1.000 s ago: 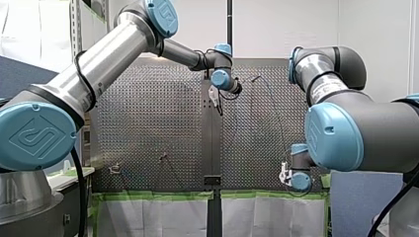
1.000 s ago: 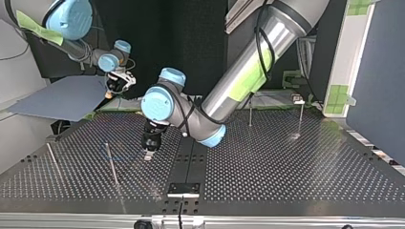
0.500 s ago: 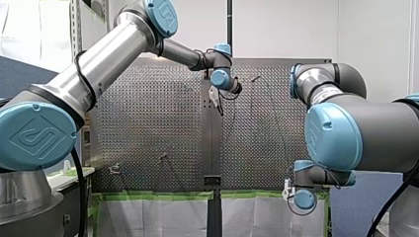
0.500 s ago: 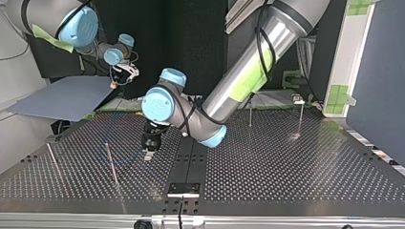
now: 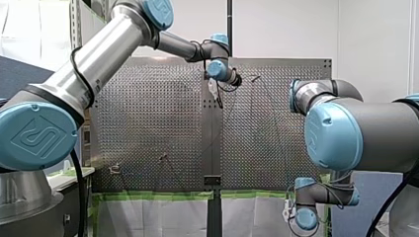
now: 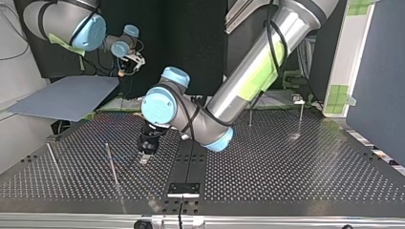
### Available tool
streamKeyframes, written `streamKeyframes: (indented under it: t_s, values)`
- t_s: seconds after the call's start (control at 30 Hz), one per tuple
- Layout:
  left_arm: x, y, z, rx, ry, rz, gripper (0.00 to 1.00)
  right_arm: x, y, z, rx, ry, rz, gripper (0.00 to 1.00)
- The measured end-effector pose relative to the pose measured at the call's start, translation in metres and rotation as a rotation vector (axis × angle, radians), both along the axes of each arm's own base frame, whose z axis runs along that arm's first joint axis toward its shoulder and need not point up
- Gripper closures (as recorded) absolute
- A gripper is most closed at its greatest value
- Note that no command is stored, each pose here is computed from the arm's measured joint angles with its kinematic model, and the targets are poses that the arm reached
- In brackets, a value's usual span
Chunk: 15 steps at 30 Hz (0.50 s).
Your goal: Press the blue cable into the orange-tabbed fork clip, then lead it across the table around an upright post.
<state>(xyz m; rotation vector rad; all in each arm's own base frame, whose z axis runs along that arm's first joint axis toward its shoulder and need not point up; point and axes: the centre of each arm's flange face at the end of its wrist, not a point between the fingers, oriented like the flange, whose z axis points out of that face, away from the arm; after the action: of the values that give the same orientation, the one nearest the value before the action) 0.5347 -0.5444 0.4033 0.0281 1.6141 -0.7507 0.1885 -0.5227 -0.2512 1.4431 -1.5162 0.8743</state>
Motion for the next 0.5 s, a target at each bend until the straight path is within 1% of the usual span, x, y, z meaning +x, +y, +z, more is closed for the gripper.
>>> streamKeyframes:
  t_s: [0.13,0.3,0.5]
  values:
    - [-0.007,0.001,0.007,0.012,0.016,-0.033,0.24,0.001,0.007,-0.008,0.019,0.003,0.003,1.00]
    - [-0.014,0.002,0.010,0.032,0.038,-0.072,0.24,0.001,0.010,-0.010,0.027,0.004,0.006,1.00]
    - [-0.022,0.002,0.009,0.072,0.064,-0.120,0.24,0.002,0.011,-0.010,0.031,0.004,0.008,1.00]
